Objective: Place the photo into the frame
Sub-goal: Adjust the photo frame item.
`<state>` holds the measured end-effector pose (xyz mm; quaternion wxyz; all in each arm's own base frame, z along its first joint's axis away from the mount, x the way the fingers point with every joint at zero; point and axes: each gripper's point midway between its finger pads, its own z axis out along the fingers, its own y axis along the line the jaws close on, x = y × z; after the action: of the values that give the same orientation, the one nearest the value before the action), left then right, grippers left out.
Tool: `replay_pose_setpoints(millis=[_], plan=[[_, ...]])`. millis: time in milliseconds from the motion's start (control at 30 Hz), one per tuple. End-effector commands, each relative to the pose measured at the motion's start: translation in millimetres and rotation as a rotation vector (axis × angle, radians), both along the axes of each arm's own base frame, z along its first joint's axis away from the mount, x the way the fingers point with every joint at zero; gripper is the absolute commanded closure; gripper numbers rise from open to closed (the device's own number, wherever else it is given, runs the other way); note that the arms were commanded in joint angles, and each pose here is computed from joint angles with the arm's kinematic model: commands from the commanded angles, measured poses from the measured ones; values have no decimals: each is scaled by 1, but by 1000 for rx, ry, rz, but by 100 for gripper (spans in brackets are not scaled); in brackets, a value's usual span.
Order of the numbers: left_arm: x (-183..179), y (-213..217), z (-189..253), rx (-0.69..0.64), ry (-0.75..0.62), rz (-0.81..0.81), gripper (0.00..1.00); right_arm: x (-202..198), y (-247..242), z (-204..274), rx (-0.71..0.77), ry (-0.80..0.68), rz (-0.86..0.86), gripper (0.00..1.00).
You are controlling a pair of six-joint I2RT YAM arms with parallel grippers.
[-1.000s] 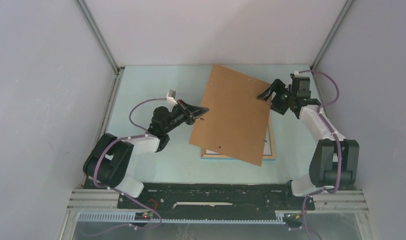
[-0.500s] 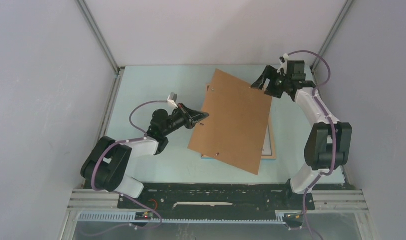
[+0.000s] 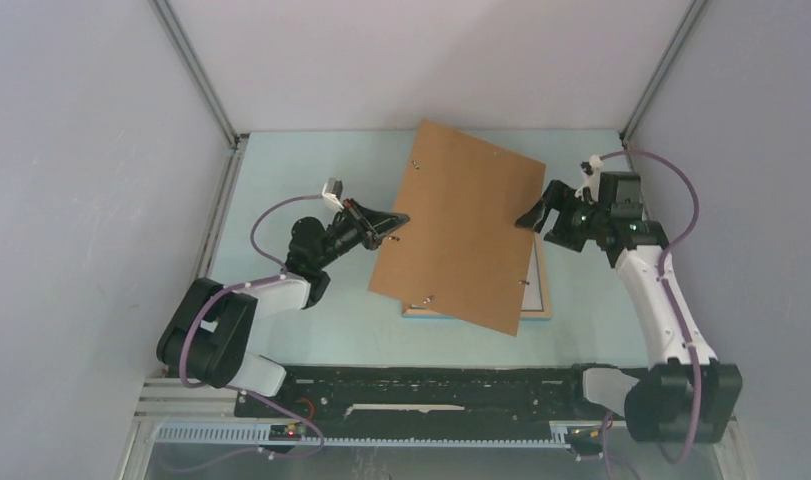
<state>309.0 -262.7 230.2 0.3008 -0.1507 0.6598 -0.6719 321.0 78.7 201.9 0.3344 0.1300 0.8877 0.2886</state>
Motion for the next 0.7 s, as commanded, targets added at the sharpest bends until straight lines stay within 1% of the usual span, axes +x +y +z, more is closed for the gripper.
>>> replay_pose_setpoints(millis=[0,67,233,433,667], plan=[[-7,6,70,-133,-180,-14,100,-29,13,1,17,-4,22,7],[-6,7,73,-136,-184,-10,100,-34,22,1,39,-10,49,7],[-2,9,78,-153,-180,10,100,-46,45,-14,-1,41,102,7],[3,14,77,-148,-174,59,100,-62,67,-16,-7,61,138,7],[12,27,68,-67,-171,177,100,-81,72,-7,11,49,109,7]])
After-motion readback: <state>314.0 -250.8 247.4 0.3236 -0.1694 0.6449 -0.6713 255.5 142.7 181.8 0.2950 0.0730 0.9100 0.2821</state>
